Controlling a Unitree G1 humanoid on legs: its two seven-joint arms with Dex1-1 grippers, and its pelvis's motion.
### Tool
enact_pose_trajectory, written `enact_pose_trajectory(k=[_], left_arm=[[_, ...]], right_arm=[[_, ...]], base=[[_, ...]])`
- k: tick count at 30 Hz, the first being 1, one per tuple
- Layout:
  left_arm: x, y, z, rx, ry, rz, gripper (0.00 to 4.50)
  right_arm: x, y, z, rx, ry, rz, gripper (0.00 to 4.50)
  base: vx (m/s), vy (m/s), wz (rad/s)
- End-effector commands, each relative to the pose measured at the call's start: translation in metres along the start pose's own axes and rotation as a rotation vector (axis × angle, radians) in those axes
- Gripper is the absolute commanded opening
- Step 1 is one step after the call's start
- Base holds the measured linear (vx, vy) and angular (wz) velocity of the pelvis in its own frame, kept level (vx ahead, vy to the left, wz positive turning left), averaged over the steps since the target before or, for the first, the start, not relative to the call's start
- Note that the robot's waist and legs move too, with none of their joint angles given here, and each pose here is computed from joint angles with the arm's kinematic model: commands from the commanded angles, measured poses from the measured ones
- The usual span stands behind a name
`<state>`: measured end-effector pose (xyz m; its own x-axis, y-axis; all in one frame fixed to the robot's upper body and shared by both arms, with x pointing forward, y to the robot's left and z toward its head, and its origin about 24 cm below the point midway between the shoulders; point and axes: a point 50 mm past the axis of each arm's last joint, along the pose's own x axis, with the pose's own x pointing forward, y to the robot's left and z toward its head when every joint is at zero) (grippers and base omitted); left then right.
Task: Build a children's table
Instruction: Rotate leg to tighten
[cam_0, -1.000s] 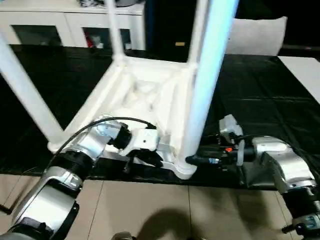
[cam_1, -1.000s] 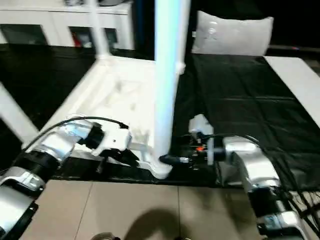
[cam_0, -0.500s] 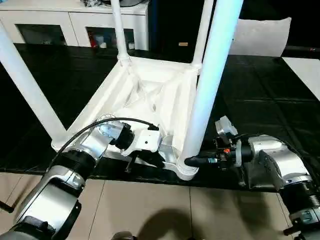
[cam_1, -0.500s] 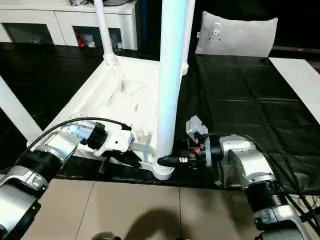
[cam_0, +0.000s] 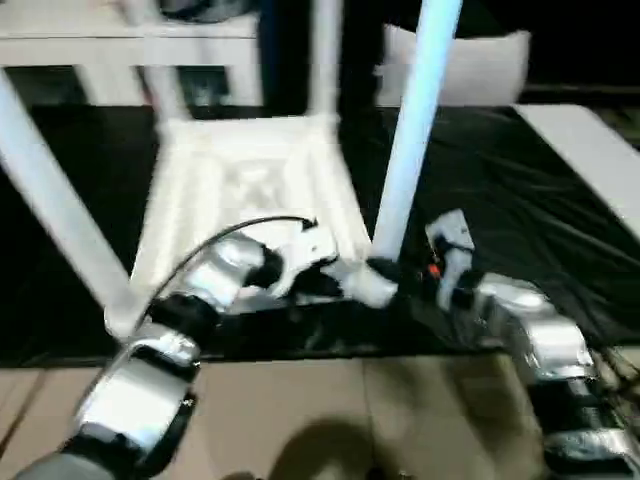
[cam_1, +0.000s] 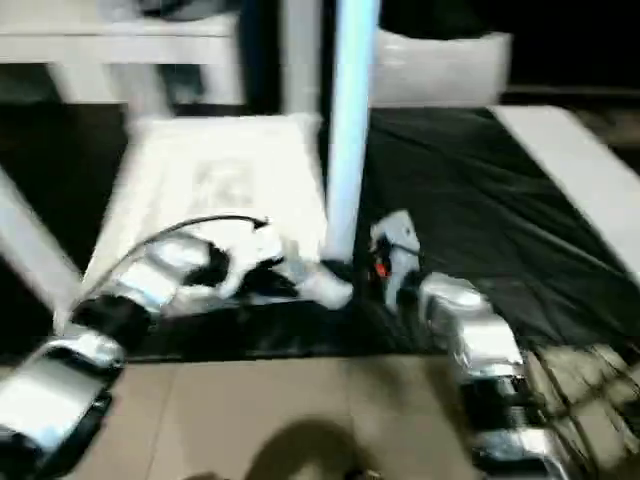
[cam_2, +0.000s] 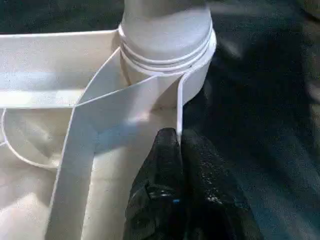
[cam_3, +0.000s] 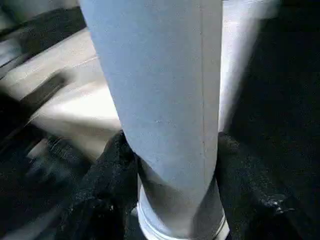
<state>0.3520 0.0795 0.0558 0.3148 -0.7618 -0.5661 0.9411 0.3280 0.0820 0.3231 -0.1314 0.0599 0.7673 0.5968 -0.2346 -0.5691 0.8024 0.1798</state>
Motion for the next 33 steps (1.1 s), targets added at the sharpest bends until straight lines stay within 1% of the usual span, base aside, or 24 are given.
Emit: enact_pose_trajectory(k=[1,2,4,5,6,8,9,10,11,13,14,15,17,18,19,20,21,23,25,26,27,30,32,33], left_arm=[[0.007,0.004,0.03,0.012,-0.095,0.084,0.0],[0.009,0.006,0.034,0.0,-0.105,0.122,0.0],[0.011,0.007,0.04,-0.02,-0.122,0.168,0.0],[0.012,0.008,0.042,-0.025,-0.129,0.186,0.0],[0.012,0.008,0.043,-0.021,-0.13,0.193,0.0],[0.012,0.008,0.043,-0.019,-0.128,0.193,0.0],[0.012,0.008,0.043,-0.022,-0.127,0.197,0.0],[0.011,0.008,0.042,-0.021,-0.125,0.195,0.0],[0.01,0.008,0.04,-0.016,-0.12,0.19,0.0],[0.007,0.007,0.035,0.003,-0.111,0.171,0.0],[0.007,0.007,0.035,0.003,-0.111,0.171,0.0],[0.004,0.007,0.031,0.018,-0.109,0.145,0.0],[-0.001,0.008,0.023,0.025,-0.09,0.12,0.0],[-0.004,0.008,0.02,0.039,-0.084,0.11,0.0],[-0.007,0.006,0.016,0.073,-0.081,0.059,0.0],[-0.007,0.006,0.016,0.073,-0.081,0.059,0.0],[-0.011,0.005,0.011,0.1,-0.063,0.018,0.0],[-0.018,0.002,0.003,0.148,-0.023,-0.049,0.0],[-0.022,0.0,-0.001,0.183,-0.001,-0.1,0.0],[-0.024,0.0,-0.003,0.191,0.01,-0.121,0.0],[-0.028,-0.002,-0.007,0.228,0.026,-0.178,0.0],[-0.035,-0.007,-0.011,0.296,0.055,-0.284,0.0],[-0.036,-0.008,-0.012,0.314,0.06,-0.305,0.0],[-0.038,-0.011,-0.014,0.345,0.079,-0.345,0.0]], right_arm=[[0.02,0.024,0.005,0.017,-0.016,0.026,1.95],[0.026,0.026,0.006,0.029,-0.024,-0.023,1.95],[0.034,0.032,0.007,0.009,-0.036,-0.059,1.95],[0.037,0.035,0.008,-0.025,-0.04,-0.054,2.3],[0.039,0.036,0.009,-0.031,-0.064,-0.061,2.65],[0.04,0.036,0.009,-0.008,-0.074,-0.07,2.67],[0.039,0.035,0.011,-0.008,-0.084,-0.073,2.83],[0.038,0.034,0.012,-0.012,-0.088,-0.072,2.83],[0.036,0.032,0.013,-0.026,-0.1,-0.068,3.01],[0.031,0.028,0.016,-0.055,-0.125,-0.05,3.19],[0.031,0.028,0.016,-0.055,-0.125,-0.05,3.32],[0.025,0.025,0.017,-0.083,-0.138,-0.021,3.32],[0.016,0.02,0.016,-0.108,-0.147,0.016,3.61],[0.012,0.017,0.016,-0.115,-0.146,0.027,3.67],[0.004,0.012,0.014,-0.136,-0.133,0.063,3.67],[0.004,0.012,0.014,-0.136,-0.133,0.063,3.75],[-0.003,0.008,0.011,-0.161,-0.107,0.107,4.05],[-0.016,-0.001,0.008,-0.195,-0.073,0.165,4.11],[-0.024,-0.007,0.007,-0.221,-0.05,0.206,4.12],[-0.028,-0.01,0.007,-0.233,-0.037,0.227,4.27],[-0.036,-0.015,0.008,-0.246,-0.015,0.281,4.4],[-0.047,-0.017,0.008,-0.258,0.027,0.391,4.4],[-0.049,-0.017,0.008,-0.26,0.038,0.413,4.4],[-0.053,-0.017,0.007,-0.282,0.069,0.463,4.4]], base=[[-0.052,-0.009,-0.05],[0.0,0.0,0.0],[0.027,-0.076,0.12],[0.124,0.021,-0.25],[0.124,0.058,-0.3],[0.062,0.029,-0.15],[0.0,0.0,0.0],[0.0,0.0,0.0],[0.0,0.0,0.0],[0.0,0.0,0.0],[0.0,0.0,0.0],[0.0,0.0,0.0],[0.0,0.0,0.0],[0.0,0.0,0.0],[0.0,0.0,0.0],[0.0,0.0,0.0],[0.0,0.0,0.0],[0.0,0.0,0.0],[0.0,0.0,0.0],[0.0,0.0,0.0],[0.0,0.0,0.0],[0.0,0.0,0.0],[0.0,0.0,0.0],[0.0,0.0,0.0]])
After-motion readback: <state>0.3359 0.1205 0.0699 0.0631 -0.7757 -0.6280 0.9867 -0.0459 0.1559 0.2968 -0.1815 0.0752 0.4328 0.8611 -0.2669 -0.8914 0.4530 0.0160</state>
